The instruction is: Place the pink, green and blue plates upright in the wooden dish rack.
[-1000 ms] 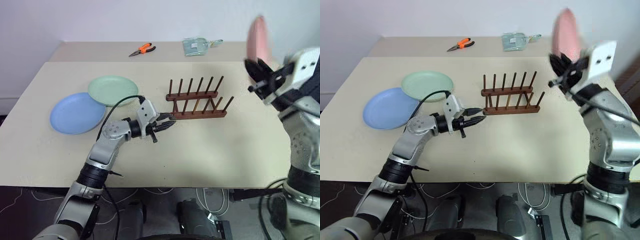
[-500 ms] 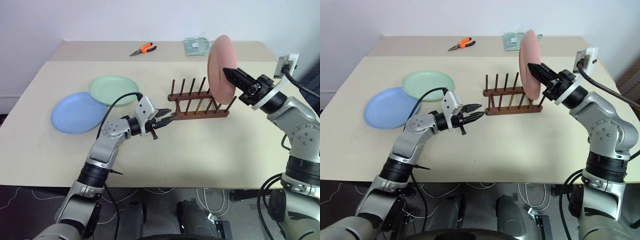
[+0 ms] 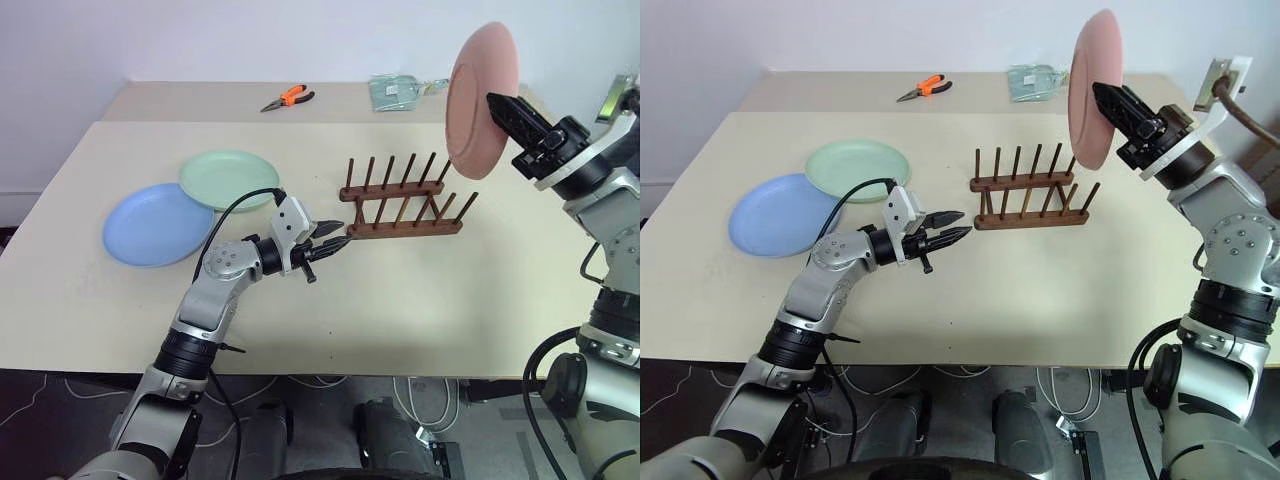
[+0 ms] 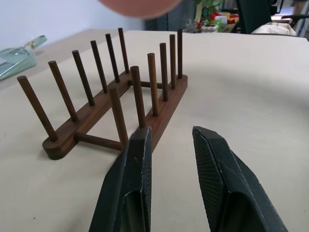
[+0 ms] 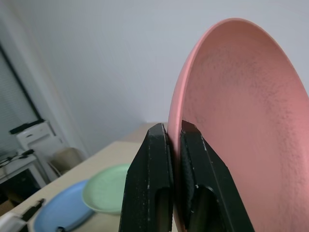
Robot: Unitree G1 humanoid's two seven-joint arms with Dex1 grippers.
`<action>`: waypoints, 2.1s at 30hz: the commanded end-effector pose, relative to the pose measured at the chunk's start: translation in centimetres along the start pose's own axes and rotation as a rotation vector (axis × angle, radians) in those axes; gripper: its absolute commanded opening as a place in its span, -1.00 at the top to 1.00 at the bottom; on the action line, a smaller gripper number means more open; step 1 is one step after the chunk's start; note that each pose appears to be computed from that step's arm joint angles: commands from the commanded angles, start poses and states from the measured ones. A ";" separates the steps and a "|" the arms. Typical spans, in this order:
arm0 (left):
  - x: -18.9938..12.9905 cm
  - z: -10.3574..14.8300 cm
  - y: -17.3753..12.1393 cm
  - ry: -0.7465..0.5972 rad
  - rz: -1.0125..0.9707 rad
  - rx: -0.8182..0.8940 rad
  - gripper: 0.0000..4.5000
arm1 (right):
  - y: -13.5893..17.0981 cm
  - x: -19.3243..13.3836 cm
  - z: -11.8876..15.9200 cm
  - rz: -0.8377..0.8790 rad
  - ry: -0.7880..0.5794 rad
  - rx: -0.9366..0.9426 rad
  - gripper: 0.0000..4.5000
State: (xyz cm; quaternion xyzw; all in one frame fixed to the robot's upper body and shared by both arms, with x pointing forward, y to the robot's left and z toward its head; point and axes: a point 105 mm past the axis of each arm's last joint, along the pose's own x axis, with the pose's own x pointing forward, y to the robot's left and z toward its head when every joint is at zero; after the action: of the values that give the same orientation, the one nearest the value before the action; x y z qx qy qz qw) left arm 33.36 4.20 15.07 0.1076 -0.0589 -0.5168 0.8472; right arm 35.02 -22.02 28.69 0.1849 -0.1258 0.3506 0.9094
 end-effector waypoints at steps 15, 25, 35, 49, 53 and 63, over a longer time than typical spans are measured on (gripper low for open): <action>0.0 1.0 -0.2 -0.026 0.002 0.029 0.41 | -2.6 -0.4 -1.3 -0.074 0.024 0.031 0.58; 0.0 0.9 2.1 -0.007 0.111 0.032 -0.97 | -3.8 -1.1 1.5 -0.279 -0.026 -0.367 -0.08; -7.7 1.3 14.3 -0.059 0.952 -0.140 -1.00 | 3.5 1.3 4.9 -0.087 -0.014 -0.827 -0.98; -11.9 -3.0 16.5 -0.075 1.282 -0.803 -1.00 | 12.8 1.7 -10.8 0.409 0.332 -0.679 -0.98; -11.6 -3.6 16.7 -0.120 1.248 -0.916 -0.77 | 13.3 1.2 -12.7 0.397 0.348 -0.637 -1.00; -12.4 -2.0 17.0 -0.313 1.235 -0.983 0.98 | 11.2 0.2 -13.9 0.298 0.398 -0.688 -1.00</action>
State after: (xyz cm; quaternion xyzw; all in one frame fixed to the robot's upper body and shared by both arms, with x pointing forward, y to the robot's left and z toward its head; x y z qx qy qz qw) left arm 42.96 22.64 15.30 -0.3948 0.0526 0.0828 0.9135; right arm 28.91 -7.98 17.89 -0.2079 -0.0559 0.4582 0.8624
